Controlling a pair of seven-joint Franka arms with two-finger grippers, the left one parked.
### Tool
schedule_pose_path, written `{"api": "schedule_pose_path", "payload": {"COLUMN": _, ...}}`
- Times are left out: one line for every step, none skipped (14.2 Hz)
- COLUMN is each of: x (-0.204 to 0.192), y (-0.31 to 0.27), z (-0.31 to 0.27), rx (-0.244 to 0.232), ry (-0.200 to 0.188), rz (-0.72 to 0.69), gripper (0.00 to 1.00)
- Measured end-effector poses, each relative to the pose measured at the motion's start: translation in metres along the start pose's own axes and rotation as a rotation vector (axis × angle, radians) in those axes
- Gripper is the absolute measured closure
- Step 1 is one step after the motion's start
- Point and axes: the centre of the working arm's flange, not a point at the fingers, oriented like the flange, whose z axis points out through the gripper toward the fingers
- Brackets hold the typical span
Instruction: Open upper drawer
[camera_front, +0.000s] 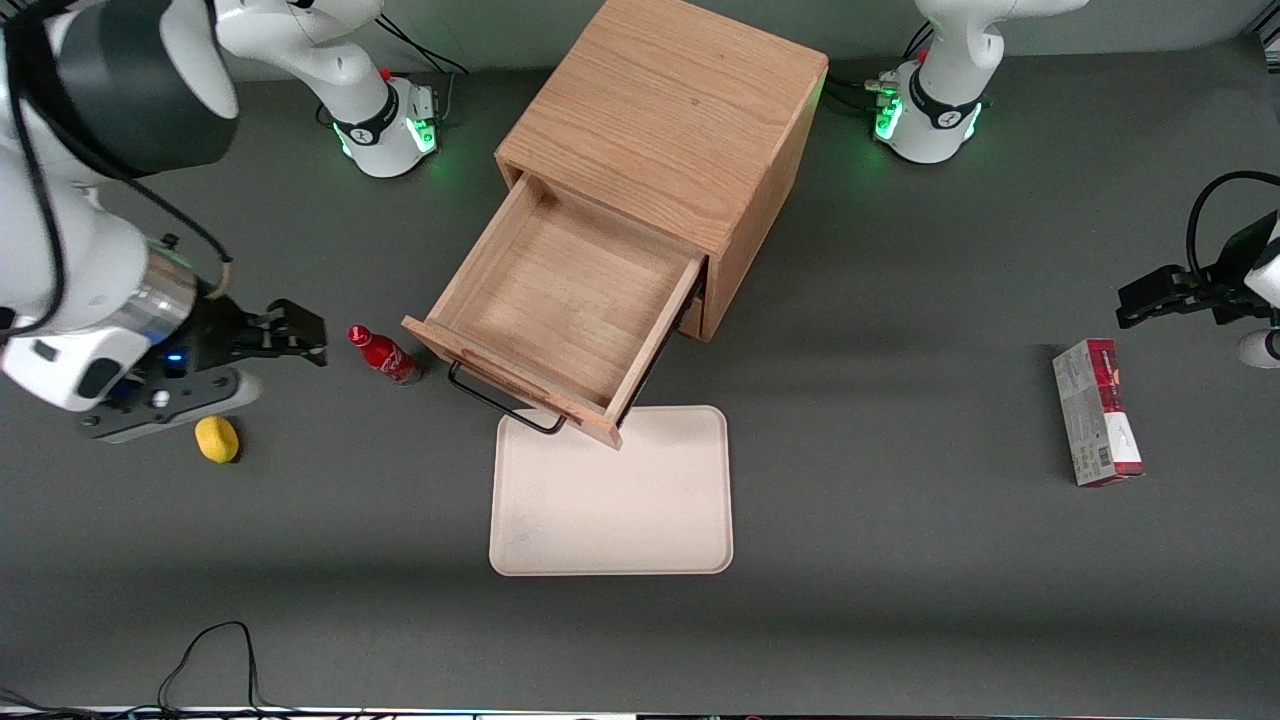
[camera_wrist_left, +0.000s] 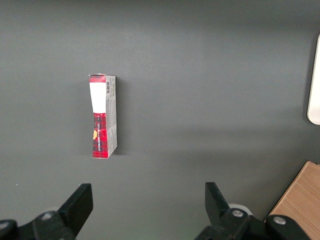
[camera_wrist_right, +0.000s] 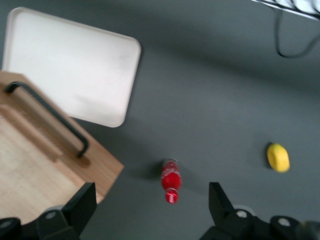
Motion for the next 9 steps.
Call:
{"api": "schedule_pose_path", "payload": {"x": -0.003, "y": 0.015, "z": -0.002, "rx": -0.006, "ry": 0.001, "rz": 0.029, "gripper": 0.00}}
{"api": "schedule_pose_path", "payload": {"x": -0.007, "y": 0.029, "z": -0.004, "rx": -0.010, "ry": 0.004, "rz": 0.060, "gripper": 0.00}}
{"api": "schedule_pose_path", "payload": {"x": -0.011, "y": 0.044, "z": -0.007, "rx": -0.009, "ry": 0.010, "rz": 0.099, "gripper": 0.00}}
{"api": "schedule_pose_path", "payload": {"x": -0.016, "y": 0.062, "z": -0.008, "rx": -0.004, "ry": 0.020, "rz": 0.134, "gripper": 0.00}}
{"api": "schedule_pose_path", "payload": {"x": -0.021, "y": 0.080, "z": -0.008, "rx": 0.003, "ry": 0.031, "rz": 0.161, "gripper": 0.00}}
{"api": "schedule_pose_path", "payload": {"x": -0.027, "y": 0.096, "z": -0.006, "rx": 0.012, "ry": 0.042, "rz": 0.184, "gripper": 0.00}}
{"api": "schedule_pose_path", "payload": {"x": -0.032, "y": 0.109, "z": -0.004, "rx": 0.020, "ry": 0.054, "rz": 0.202, "gripper": 0.00}}
{"api": "schedule_pose_path", "payload": {"x": -0.038, "y": 0.118, "z": -0.002, "rx": 0.029, "ry": 0.068, "rz": 0.215, "gripper": 0.00}}
{"api": "schedule_pose_path", "payload": {"x": -0.044, "y": 0.124, "z": -0.001, "rx": 0.036, "ry": 0.080, "rz": 0.225, "gripper": 0.00}}
